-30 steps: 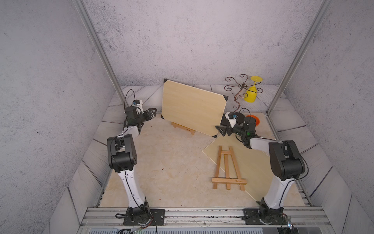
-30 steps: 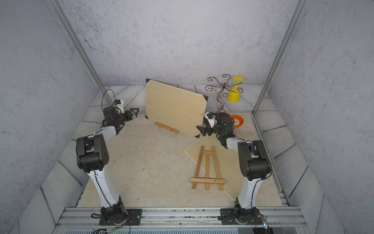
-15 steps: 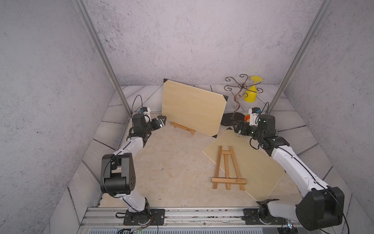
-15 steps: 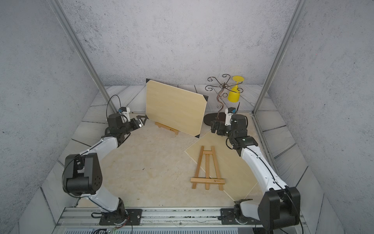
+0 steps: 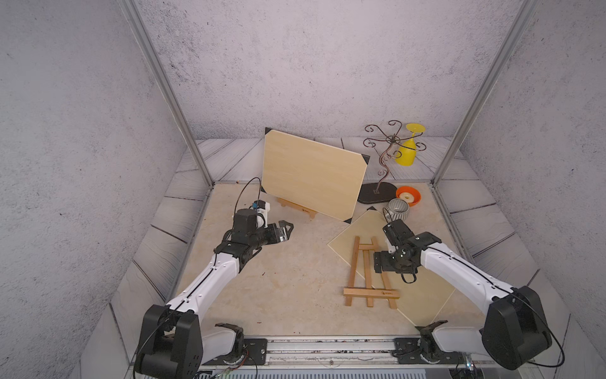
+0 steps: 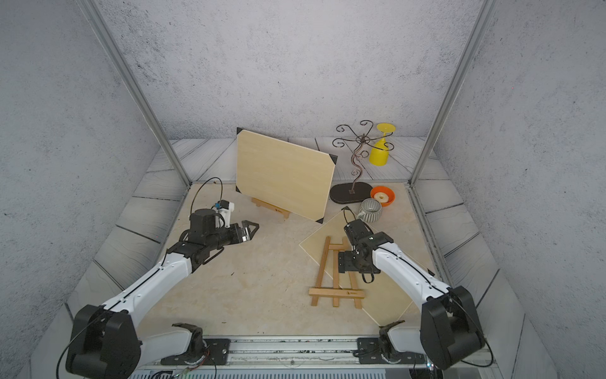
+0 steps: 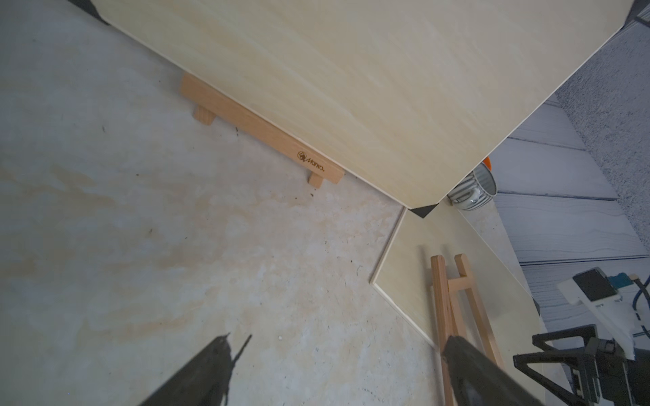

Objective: Assemble the easel
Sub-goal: Pick up the easel from the drawing board.

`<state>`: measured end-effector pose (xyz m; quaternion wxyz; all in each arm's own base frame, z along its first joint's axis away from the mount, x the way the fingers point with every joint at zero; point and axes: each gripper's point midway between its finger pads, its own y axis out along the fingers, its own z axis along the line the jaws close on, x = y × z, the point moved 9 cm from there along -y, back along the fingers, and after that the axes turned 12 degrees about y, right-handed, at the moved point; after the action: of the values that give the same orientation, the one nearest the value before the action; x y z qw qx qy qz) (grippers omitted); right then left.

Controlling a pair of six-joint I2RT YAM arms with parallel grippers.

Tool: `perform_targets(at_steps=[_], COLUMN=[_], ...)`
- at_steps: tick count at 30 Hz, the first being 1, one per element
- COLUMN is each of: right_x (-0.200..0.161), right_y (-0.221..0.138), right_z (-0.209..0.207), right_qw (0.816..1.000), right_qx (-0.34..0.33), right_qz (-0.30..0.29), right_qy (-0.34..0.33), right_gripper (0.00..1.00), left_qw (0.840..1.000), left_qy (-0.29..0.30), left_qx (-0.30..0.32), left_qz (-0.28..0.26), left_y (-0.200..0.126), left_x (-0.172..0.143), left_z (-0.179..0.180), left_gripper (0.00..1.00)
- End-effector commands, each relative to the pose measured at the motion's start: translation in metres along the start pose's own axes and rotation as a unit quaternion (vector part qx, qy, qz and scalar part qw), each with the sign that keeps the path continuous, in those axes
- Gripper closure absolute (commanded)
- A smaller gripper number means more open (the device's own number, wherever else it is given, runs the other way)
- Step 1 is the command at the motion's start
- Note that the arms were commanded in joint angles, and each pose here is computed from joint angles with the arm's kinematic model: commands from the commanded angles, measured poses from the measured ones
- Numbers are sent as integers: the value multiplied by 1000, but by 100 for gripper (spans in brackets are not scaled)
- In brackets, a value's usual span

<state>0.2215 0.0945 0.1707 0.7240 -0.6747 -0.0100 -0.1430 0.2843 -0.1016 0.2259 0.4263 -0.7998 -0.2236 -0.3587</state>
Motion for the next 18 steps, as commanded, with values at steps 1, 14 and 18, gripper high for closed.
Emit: perform_targets(at_steps=[1,14,18], right_x=[-1,6,5], right_y=[15,57,56], right_z=[1,6,10], right_qw=[1000,998,998], right_qx=[-28,-57,-40], right_qz=[4,28,44], right_qy=[-6,-18,-23], right_gripper=[15,45,59], left_qw=[1000,999,999], left_qy=[11,8,9], left_qx=[0,-12,-8], left_qz=[19,41,49], left_y=[-4,4,5], left_x=[-9,-17,-19], left_z=[-3,-3,-2], left_gripper=[3,3,3])
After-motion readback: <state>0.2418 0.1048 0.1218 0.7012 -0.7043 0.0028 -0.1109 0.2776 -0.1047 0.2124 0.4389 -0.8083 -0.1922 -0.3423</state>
